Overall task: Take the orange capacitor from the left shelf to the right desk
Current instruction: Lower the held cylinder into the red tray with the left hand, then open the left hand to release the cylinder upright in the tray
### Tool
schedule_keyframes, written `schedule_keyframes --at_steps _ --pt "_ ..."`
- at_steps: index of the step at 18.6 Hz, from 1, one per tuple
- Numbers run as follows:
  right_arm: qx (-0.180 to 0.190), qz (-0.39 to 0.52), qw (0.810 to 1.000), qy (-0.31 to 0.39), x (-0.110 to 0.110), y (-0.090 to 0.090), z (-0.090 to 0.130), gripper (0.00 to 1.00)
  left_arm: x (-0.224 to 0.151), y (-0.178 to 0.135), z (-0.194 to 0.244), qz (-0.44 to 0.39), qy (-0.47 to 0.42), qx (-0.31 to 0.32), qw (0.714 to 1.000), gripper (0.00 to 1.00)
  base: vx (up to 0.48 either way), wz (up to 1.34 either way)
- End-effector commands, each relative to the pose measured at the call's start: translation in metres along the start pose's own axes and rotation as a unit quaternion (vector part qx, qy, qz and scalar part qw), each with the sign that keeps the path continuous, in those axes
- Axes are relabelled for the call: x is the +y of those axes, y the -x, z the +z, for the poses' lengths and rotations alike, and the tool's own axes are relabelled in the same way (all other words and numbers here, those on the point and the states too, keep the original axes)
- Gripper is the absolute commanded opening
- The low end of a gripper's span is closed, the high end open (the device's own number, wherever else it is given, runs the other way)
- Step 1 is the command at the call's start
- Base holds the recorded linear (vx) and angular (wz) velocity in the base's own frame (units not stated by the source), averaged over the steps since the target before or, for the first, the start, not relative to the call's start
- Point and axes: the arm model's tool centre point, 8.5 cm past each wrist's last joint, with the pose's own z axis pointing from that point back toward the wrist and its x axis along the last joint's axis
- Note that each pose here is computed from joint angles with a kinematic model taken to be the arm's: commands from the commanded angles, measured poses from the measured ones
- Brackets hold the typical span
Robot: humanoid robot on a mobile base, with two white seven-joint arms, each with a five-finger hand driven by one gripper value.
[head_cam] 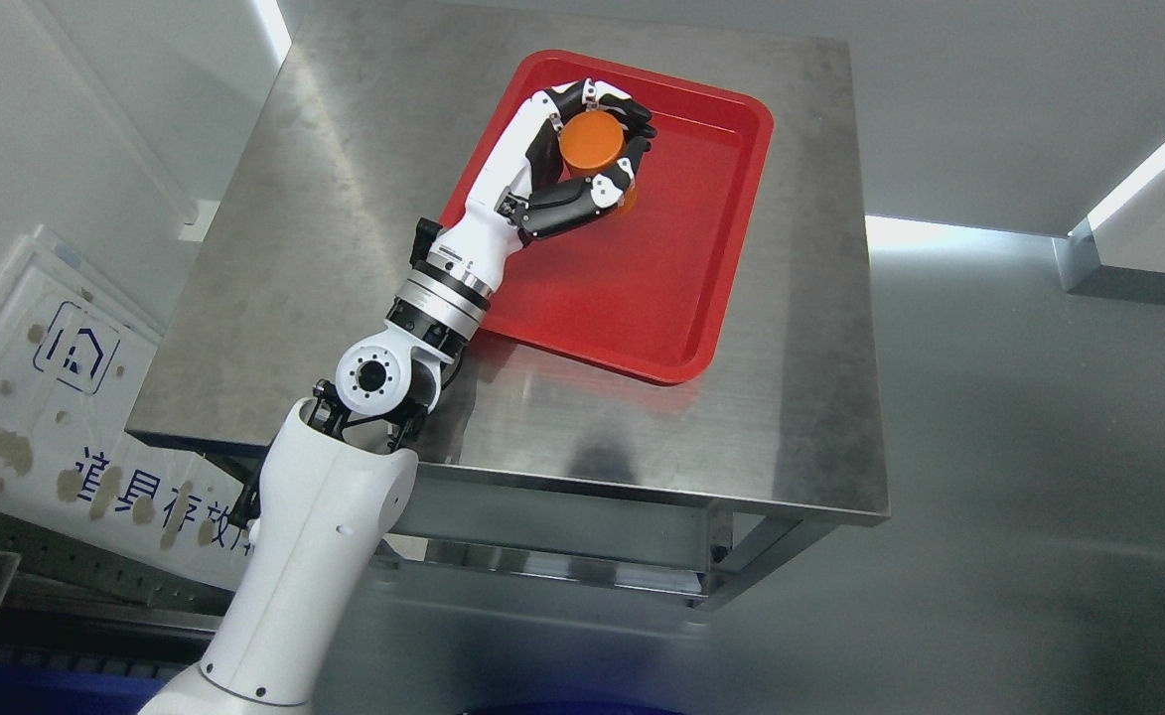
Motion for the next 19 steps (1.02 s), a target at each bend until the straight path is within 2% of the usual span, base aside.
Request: schedule_keyframes --at_steps 1,4,10,12,14,16,17,19 --pt "-0.016 -0.005 1.0 0.009 -0.011 -0.011 0.0 1.0 -0.022 0.036 0.008 -0.016 0.036 0.056 0.998 0.04 0.0 0.0" --pt "-0.016 -0.005 1.0 0.009 -0.011 -0.011 0.0 1.0 -0.022 0.036 0.008 -0.015 0.037 0.056 0.998 0.07 -0.007 0.0" --pt "-0.016 -0.005 1.0 0.009 -0.011 -0.011 0.0 1.0 -0.019 0.033 0.005 -0.017 0.035 0.056 0.998 0.3 0.0 0.0" --pt "-0.016 -0.005 1.0 0.009 -0.011 -0.011 0.0 1.0 -0.015 0.034 0.004 -0.017 0.029 0.066 0.997 0.47 0.0 0.0" --pt "-0.016 -0.005 1.0 0.009 -0.011 -0.011 0.0 1.0 -0.001 0.023 -0.006 -0.024 0.017 0.059 0.998 0.68 0.0 0.0" --pt "-0.016 -0.005 1.0 0.009 -0.011 -0.011 0.0 1.0 0.026 -0.004 -0.026 -0.038 -0.007 0.035 0.999 0.93 0.0 0.0" --pt "-0.017 -0.005 1.0 0.009 -0.011 -0.011 0.0 1.0 0.043 -0.018 -0.033 -0.045 -0.025 0.018 0.999 0.99 0.0 0.0" --pt "-0.017 -0.005 1.0 0.009 -0.011 -0.011 0.0 1.0 0.082 -0.043 -0.037 -0.052 -0.074 -0.011 0.996 1.0 0.0 0.0"
